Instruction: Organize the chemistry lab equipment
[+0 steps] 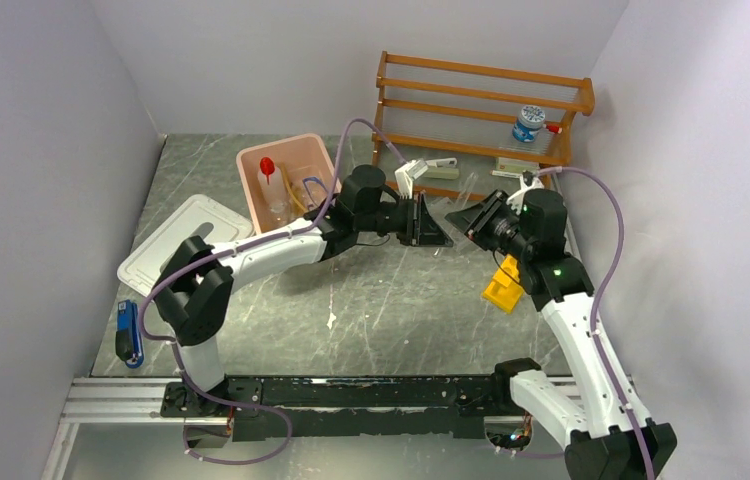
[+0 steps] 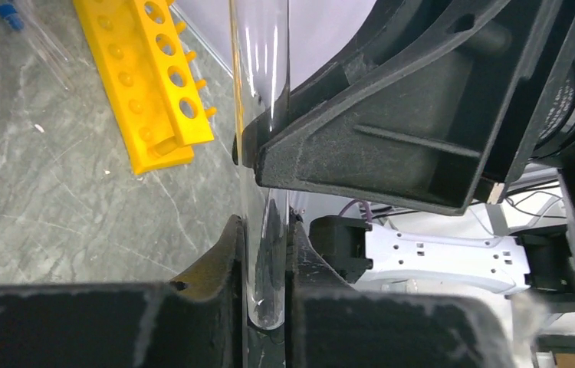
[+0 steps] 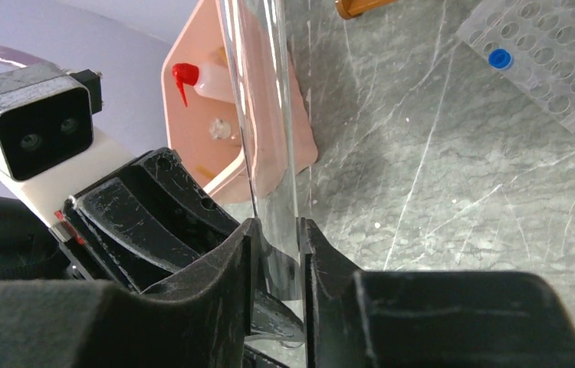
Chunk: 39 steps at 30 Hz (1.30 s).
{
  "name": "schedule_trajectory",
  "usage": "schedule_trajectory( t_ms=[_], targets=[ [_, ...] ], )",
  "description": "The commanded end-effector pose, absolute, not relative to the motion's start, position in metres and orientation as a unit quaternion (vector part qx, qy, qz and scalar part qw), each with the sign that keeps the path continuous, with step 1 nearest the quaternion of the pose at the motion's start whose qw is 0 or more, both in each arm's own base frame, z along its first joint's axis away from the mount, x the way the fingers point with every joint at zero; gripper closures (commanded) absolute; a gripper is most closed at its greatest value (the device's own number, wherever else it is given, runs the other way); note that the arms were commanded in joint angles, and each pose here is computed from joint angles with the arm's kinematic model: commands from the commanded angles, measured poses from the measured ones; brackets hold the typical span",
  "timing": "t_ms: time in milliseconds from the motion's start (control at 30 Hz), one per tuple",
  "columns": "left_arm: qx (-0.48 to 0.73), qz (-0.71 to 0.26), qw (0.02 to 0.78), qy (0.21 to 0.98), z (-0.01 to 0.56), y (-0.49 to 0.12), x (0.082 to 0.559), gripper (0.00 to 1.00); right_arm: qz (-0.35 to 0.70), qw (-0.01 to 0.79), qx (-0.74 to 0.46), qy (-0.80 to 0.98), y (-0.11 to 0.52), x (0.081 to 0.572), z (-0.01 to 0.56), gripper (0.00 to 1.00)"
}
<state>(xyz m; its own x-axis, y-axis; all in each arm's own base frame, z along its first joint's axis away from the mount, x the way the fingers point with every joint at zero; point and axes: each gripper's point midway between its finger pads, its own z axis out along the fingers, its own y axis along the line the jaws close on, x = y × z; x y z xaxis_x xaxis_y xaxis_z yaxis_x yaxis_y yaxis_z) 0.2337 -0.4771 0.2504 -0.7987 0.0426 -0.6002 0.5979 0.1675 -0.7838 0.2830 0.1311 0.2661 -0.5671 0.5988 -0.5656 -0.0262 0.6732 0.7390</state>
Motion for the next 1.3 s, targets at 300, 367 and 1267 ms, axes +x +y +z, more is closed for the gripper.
schedule_trajectory(
  t_ms=[300,367,1267],
  targets=[
    [0.371,-0.54,0.335,0.678,0.261,-0.462,0.228,0.95,0.262,0.447,0.197,0.832,0.101,0.311,0.298,0.42],
    [0.383,-0.525,0.348,0.676,0.26,-0.457,0.229,0.95,0.255,0.44,0.187,0.84,0.101,0.314,0.298,0.44],
    [0.417,-0.43,0.394,0.697,0.239,-0.436,0.253,0.95,0.301,0.365,0.113,0.874,0.12,0.308,0.3,0.56]
  ],
)
